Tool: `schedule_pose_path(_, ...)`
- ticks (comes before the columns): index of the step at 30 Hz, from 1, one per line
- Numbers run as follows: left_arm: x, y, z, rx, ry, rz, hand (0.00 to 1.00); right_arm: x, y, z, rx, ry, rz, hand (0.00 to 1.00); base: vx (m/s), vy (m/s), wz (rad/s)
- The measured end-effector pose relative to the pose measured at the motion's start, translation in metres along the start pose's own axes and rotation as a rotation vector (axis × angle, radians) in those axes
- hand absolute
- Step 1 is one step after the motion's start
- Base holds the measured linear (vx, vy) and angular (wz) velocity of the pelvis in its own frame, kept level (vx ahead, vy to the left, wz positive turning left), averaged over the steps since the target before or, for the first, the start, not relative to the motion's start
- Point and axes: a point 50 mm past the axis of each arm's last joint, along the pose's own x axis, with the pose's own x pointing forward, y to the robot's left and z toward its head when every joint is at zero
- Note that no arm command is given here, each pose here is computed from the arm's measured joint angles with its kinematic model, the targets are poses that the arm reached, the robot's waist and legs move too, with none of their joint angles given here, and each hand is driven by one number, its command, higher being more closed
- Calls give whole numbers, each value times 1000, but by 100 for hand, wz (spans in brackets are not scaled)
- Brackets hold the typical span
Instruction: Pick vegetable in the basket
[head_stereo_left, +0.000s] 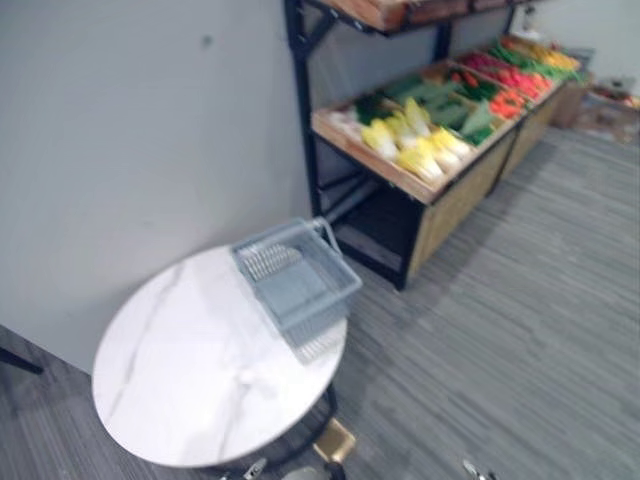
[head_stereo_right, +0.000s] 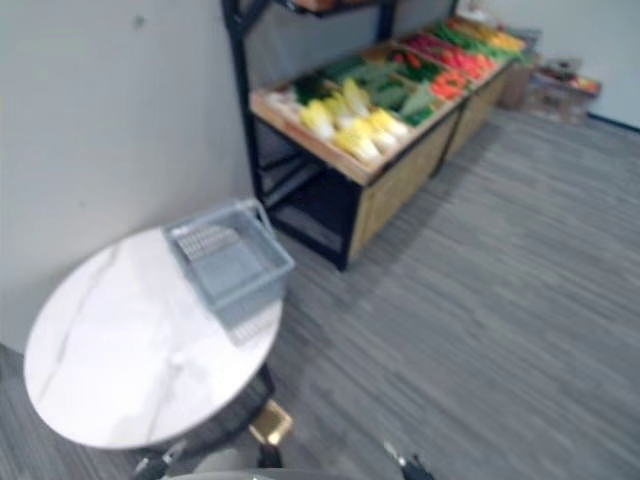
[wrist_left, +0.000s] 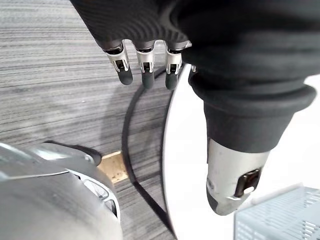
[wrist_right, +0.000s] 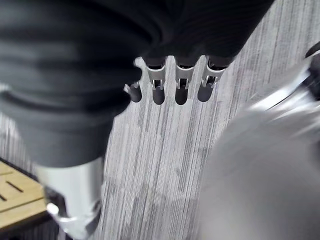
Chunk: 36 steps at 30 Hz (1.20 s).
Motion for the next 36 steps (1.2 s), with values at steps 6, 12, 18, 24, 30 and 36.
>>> schedule_pose_path(6,2,-15,7,35,-14,-36,0,1,3,5,-16,-26,13,0,499,26,68)
schedule_pose_path(12,-1,-22,4,-134,-26,-2,0,0,8,5,-96,-26,47,0,431,-276,83)
schedule_pose_path(18,-5,-24,-10,-264,13,33,0,2,1,14,-180,-36,42,0,330,-377,51)
schedule_pose_path(24,-5,-23,-10,-272,15,38,0,2,-6,15,-130,-40,9,0,94,-226,72)
schedule_pose_path(30,-4,-21,-10,-258,19,48,0,3,-12,20,-92,-47,-16,0,-42,-10,26)
schedule_pose_path(36,-6,-18,-20,-237,60,82,0,2,-21,16,-66,-28,-53,0,-9,154,1)
